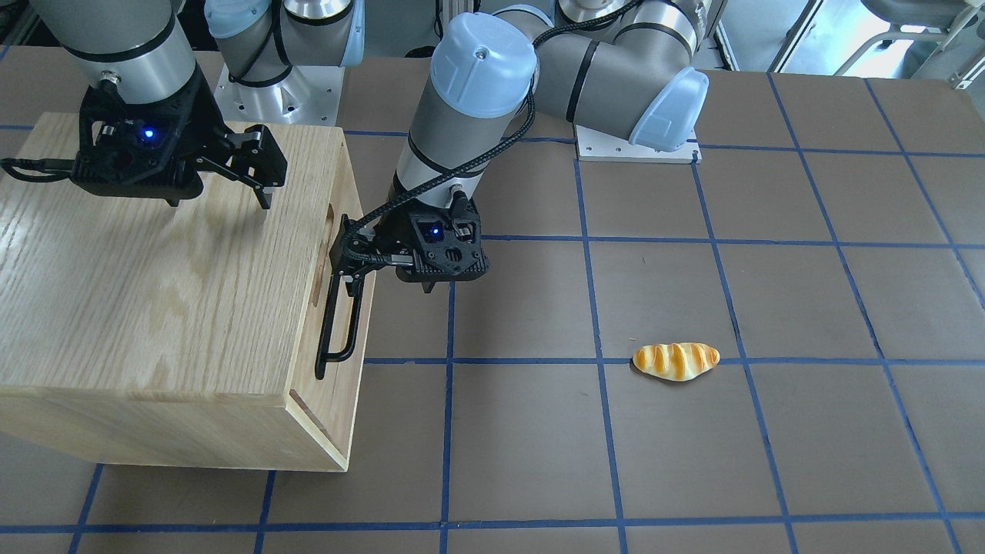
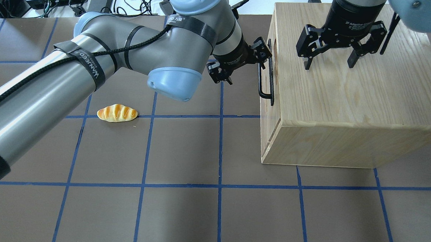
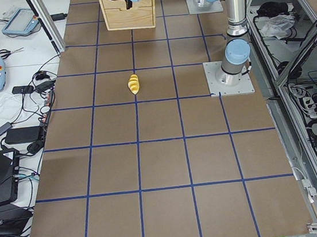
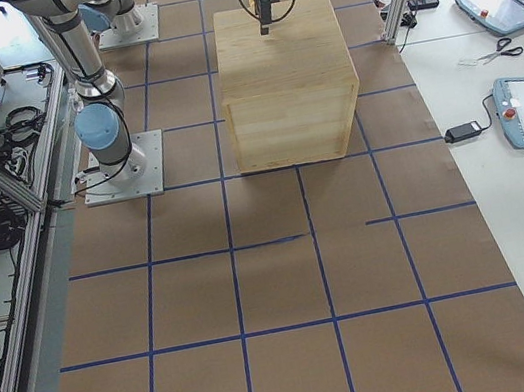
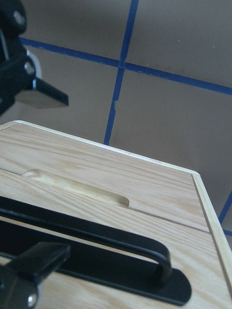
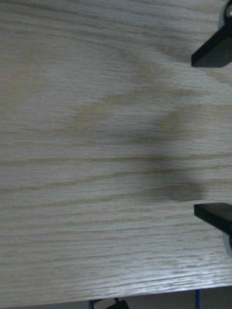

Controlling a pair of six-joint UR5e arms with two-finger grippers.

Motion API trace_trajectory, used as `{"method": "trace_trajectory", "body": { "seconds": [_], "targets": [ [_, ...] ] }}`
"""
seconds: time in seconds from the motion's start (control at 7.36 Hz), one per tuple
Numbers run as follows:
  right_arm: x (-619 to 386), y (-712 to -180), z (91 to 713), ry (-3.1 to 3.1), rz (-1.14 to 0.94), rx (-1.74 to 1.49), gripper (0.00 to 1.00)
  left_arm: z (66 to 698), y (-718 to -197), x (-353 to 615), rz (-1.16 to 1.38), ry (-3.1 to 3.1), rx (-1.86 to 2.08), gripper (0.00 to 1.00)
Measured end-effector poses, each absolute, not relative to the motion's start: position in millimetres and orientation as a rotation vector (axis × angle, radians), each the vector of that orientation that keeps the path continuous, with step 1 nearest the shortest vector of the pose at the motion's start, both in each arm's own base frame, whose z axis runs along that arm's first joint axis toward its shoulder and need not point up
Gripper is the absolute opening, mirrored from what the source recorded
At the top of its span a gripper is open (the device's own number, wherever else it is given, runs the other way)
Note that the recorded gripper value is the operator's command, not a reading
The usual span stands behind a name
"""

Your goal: Open upper drawer

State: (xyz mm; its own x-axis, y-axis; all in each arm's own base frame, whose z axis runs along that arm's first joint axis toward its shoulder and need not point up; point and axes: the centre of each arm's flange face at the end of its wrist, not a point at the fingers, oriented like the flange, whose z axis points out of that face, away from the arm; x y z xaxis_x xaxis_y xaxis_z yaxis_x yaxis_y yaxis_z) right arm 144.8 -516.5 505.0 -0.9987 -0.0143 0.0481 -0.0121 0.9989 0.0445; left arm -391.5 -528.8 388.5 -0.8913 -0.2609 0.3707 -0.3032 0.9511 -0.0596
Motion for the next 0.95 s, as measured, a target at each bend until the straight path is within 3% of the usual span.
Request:
{"method": "trace_trajectory", "body": {
  "seconds": [0.95],
  "targets": [
    [145,-516,505,-3.092,-0.068,0.021,1.0,379,-534,-396,0.192,-2.789,0.358,1.0]
  ]
}}
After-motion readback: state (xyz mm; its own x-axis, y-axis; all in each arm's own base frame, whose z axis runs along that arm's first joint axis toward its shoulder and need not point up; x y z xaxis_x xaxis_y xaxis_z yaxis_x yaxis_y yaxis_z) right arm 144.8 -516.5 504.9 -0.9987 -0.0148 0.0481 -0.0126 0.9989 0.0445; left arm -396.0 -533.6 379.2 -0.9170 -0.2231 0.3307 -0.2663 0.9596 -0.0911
